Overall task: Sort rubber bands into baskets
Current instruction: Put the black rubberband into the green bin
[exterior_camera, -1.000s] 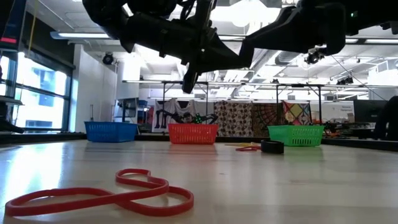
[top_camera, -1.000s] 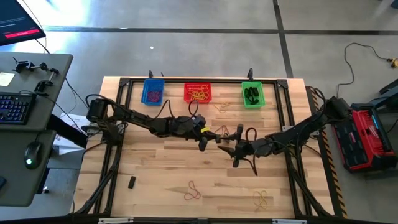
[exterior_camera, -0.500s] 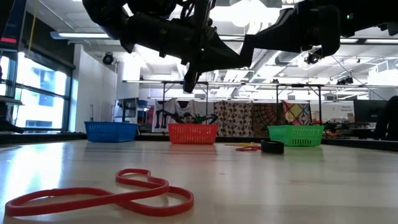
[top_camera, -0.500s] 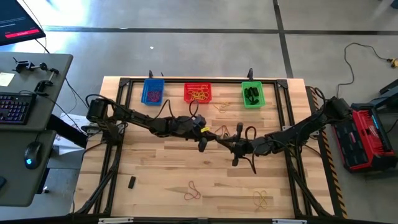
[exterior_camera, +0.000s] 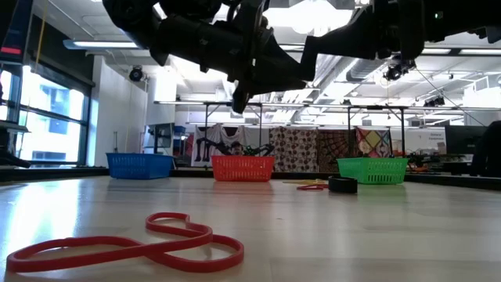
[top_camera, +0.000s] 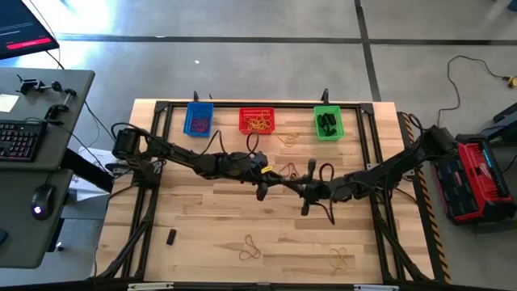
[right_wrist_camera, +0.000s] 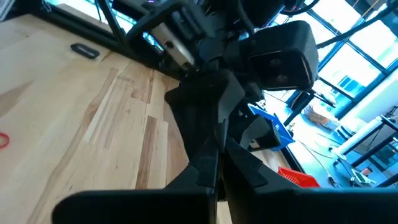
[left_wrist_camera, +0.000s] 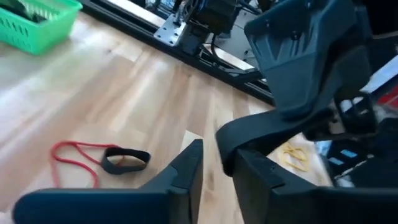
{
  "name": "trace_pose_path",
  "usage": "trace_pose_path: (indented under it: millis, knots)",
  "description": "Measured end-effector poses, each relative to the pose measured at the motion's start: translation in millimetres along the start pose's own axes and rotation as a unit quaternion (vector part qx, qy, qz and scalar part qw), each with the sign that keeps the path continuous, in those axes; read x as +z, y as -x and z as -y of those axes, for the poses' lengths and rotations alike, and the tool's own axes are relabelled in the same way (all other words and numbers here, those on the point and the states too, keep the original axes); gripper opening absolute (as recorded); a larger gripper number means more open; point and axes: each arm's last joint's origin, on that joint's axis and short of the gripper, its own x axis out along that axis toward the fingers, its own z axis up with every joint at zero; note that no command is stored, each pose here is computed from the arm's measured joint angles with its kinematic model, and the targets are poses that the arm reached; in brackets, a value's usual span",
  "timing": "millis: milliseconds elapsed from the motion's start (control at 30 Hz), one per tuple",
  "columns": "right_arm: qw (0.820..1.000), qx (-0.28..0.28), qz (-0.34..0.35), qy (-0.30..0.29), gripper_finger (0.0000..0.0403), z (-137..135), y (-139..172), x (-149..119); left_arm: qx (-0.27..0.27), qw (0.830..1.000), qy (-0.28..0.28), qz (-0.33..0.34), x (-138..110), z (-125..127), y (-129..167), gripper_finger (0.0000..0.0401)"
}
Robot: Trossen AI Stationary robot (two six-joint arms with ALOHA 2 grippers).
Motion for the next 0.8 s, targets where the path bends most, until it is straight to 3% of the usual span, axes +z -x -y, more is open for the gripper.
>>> trace_pose_path:
  millis: [267, 600, 800]
  knots:
    - [1.000, -0.006, 0.003, -0.025, 0.0001, 7, 6, 5, 0.048, 0.996, -0.073, 0.029, 1, 4, 1, 0.0102]
    - [0.998, 0.005, -0.032, -0.047, 0.0001, 5, 8, -1, 0.043, 0.990, -0.127, 0.032, 6, 16, 10, 0.0104]
    - [0.996, -0.021, -0.063, -0.055, 0.0001, 13, 8, -7, 0.081, 0.982, -0.165, 0.031, 7, 28, 24, 0.0104]
